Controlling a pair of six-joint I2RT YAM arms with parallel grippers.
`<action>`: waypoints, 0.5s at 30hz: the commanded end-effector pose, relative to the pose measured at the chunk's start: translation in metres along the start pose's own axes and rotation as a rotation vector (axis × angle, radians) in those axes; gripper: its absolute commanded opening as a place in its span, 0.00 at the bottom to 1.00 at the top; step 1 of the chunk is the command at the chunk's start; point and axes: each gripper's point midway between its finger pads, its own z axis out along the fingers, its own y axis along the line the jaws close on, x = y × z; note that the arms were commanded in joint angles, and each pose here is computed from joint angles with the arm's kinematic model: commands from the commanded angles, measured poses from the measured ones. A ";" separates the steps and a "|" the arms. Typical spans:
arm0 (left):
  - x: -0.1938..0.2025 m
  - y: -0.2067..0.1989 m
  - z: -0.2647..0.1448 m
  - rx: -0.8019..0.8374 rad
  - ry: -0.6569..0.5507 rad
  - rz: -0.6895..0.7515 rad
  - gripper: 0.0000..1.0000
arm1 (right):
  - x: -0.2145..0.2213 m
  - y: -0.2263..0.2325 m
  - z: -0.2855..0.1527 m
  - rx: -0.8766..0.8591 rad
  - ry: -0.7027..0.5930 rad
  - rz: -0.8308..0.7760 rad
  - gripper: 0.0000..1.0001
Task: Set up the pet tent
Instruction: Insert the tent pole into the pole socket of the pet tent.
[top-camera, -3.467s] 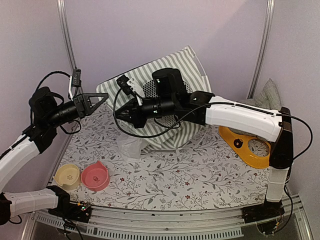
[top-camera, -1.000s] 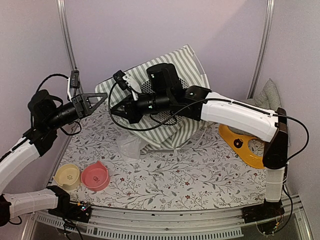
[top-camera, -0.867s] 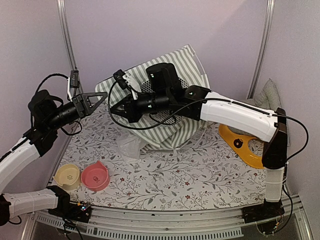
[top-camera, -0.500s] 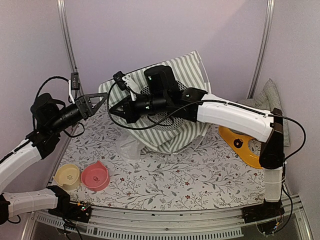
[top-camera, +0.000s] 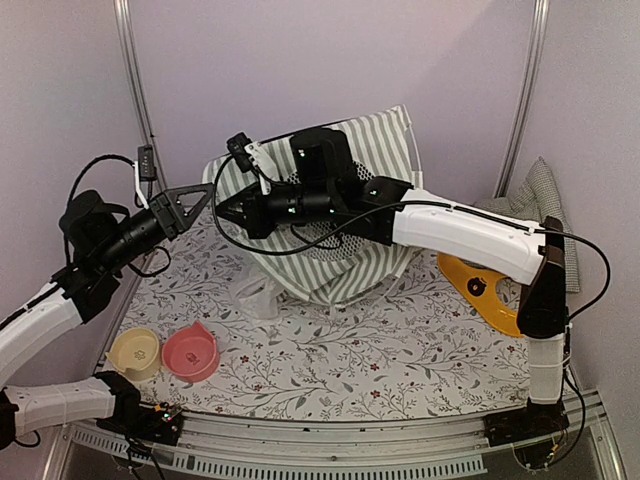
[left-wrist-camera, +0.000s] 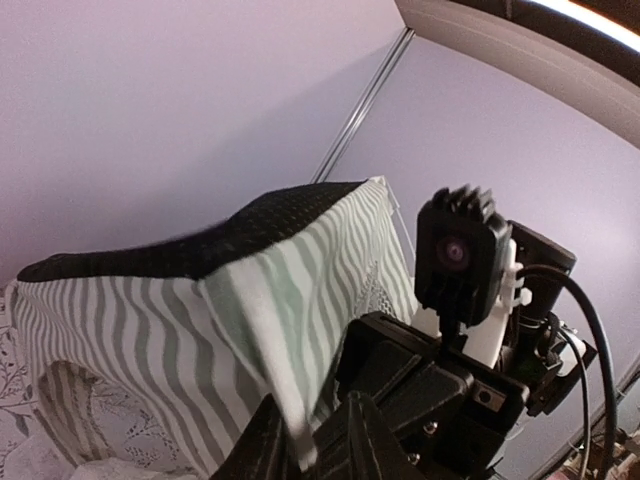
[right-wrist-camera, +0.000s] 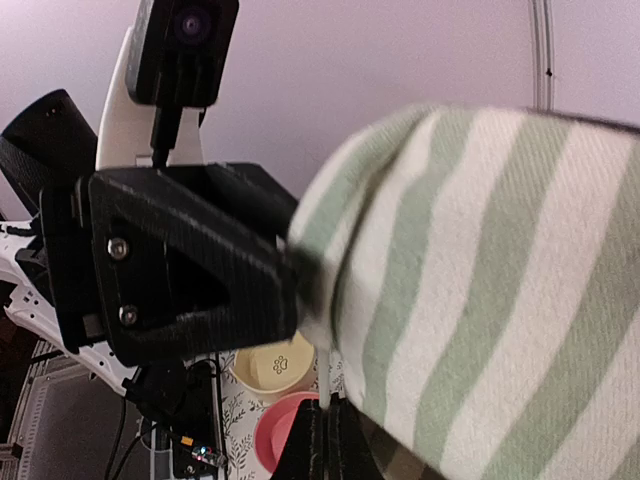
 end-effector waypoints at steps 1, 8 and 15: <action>0.024 -0.013 -0.009 0.038 0.079 -0.014 0.24 | -0.068 -0.016 -0.020 0.080 -0.241 -0.024 0.00; 0.005 -0.010 -0.023 -0.043 -0.003 0.009 0.27 | -0.063 -0.018 -0.022 0.091 -0.227 -0.019 0.00; -0.011 -0.004 -0.017 -0.114 -0.019 0.014 0.29 | -0.055 -0.019 -0.022 0.092 -0.210 -0.013 0.00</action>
